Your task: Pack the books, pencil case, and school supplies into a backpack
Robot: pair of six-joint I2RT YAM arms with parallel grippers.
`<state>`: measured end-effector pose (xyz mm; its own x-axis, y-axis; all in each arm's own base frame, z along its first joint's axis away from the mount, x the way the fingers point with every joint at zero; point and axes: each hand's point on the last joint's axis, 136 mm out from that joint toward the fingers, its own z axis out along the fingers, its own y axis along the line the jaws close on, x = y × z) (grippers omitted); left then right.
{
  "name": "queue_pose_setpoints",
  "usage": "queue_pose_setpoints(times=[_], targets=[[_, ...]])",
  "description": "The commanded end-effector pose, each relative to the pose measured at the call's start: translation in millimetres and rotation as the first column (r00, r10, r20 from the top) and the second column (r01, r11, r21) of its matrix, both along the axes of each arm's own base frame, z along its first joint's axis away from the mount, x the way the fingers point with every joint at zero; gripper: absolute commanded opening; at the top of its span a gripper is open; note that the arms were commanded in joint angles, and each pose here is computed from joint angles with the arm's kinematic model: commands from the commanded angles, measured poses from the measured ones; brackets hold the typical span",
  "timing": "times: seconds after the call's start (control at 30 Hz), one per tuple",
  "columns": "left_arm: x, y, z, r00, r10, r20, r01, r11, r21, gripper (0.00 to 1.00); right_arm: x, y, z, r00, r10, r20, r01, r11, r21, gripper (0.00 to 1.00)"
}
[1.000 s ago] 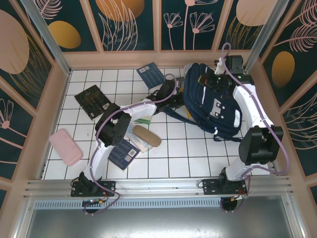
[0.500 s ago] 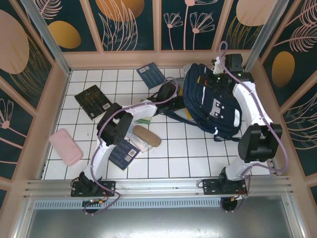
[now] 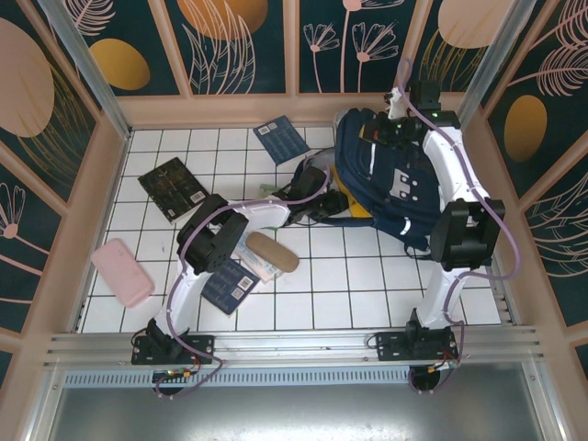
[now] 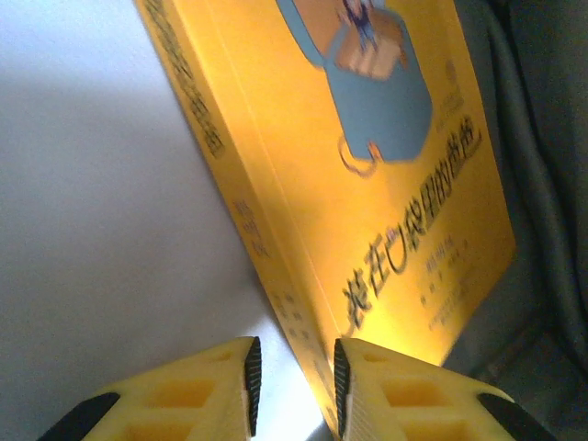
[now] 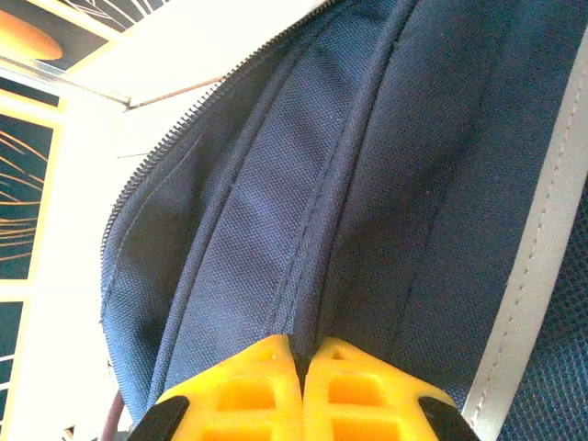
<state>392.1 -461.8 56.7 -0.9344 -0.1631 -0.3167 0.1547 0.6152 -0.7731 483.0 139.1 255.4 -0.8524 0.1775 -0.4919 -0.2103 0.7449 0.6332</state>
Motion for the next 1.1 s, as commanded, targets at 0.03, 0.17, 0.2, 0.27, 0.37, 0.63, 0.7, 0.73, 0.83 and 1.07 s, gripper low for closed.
queue_pose_setpoints(times=[0.03,0.17,0.2,0.27,0.37,0.63,0.7,0.73,0.83,1.07], targets=[[-33,-36,-5,0.994,-0.077,-0.081,0.074,0.996,-0.05,0.3,12,-2,48,0.976,0.03,0.215,-0.028,1.0,-0.011,0.0],[-40,-44,9,0.995,-0.082,-0.062,0.076,0.993,-0.092,0.3,-15,-12,49,0.974,0.007,0.228,0.003,0.999,-0.046,0.0],[-41,-41,11,0.995,-0.076,-0.058,0.071,0.994,-0.088,0.31,-25,-17,49,0.972,-0.007,0.236,0.022,0.998,-0.064,0.0],[-37,-33,17,0.998,-0.049,-0.041,0.046,0.996,-0.071,0.32,-44,-24,41,0.972,-0.026,0.233,0.05,0.994,-0.098,0.0],[-29,-15,29,1.0,-0.014,-0.012,0.014,0.999,-0.04,0.36,-74,-38,14,0.978,-0.074,0.193,0.106,0.982,-0.159,0.0],[15,41,30,0.998,0.048,0.033,-0.05,0.997,0.062,0.37,-121,-75,-53,0.958,-0.279,0.064,0.285,0.914,-0.287,0.0],[30,49,28,0.997,0.028,0.074,-0.037,0.991,0.126,0.36,-124,-77,-60,0.953,-0.297,0.061,0.301,0.901,-0.313,0.01],[34,52,23,0.996,0.023,0.08,-0.036,0.987,0.158,0.36,-123,-80,-62,0.948,-0.31,0.07,0.315,0.885,-0.342,0.01],[24,54,2,1.0,-0.001,0.027,-0.003,0.986,0.166,0.35,-119,-87,-65,0.946,-0.306,0.109,0.324,0.859,-0.397,0.0],[7,55,5,0.995,0.081,-0.057,-0.08,0.997,0.018,0.35,-104,-70,-37,0.965,-0.186,0.186,0.243,0.9,-0.361,0.0]])
